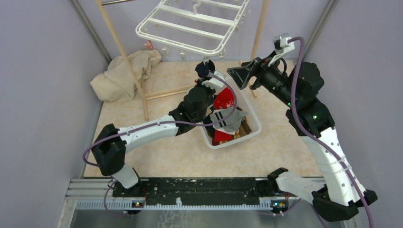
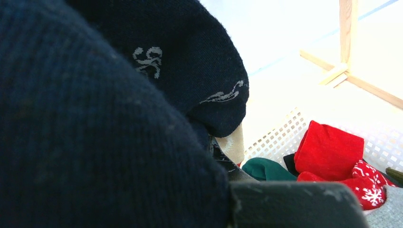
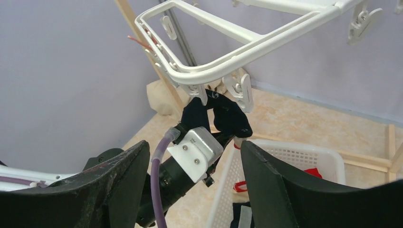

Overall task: Remove the socks clipped to the hanger
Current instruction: Remove the sock from the hanger.

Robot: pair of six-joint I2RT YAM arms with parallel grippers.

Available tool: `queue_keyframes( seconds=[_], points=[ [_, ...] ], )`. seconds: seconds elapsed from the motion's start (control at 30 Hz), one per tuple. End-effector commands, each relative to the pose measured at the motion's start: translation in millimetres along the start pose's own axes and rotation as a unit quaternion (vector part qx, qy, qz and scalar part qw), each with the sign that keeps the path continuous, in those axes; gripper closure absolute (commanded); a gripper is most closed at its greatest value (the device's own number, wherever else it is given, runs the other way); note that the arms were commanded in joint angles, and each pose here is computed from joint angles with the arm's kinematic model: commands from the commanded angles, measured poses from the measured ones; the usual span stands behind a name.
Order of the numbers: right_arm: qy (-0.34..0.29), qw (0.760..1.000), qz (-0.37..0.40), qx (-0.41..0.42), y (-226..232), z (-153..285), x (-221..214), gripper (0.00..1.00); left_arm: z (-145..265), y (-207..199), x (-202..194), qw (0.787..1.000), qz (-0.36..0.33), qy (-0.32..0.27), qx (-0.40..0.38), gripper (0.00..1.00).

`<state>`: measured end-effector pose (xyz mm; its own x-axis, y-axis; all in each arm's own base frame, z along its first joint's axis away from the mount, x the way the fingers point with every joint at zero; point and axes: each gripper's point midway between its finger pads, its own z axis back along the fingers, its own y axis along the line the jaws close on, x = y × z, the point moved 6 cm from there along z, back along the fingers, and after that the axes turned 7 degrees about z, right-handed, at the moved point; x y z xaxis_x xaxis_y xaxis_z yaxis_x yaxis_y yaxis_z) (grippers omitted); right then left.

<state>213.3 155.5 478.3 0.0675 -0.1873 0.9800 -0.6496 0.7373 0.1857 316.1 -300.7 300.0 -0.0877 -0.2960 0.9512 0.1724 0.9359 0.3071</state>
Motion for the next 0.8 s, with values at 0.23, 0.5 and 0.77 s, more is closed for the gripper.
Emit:
queue_keyframes(
  seconds=[0.23, 0.5, 0.77],
  points=[
    [-0.027, 0.999, -0.013, 0.024, 6, -8, 13, 0.29, 4, 8, 18, 0.999, 0.019, -0.021, 0.017, 0.93],
    [-0.039, 0.998, -0.030, 0.032, 6, -29, 21, 0.31, 4, 8, 14, 0.999, 0.017, -0.019, 0.020, 0.93],
    [-0.039, 0.998, -0.028, 0.043, 9, -46, 18, 0.35, 4, 9, 13, 0.999, 0.012, -0.020, 0.025, 0.93]
  ],
)
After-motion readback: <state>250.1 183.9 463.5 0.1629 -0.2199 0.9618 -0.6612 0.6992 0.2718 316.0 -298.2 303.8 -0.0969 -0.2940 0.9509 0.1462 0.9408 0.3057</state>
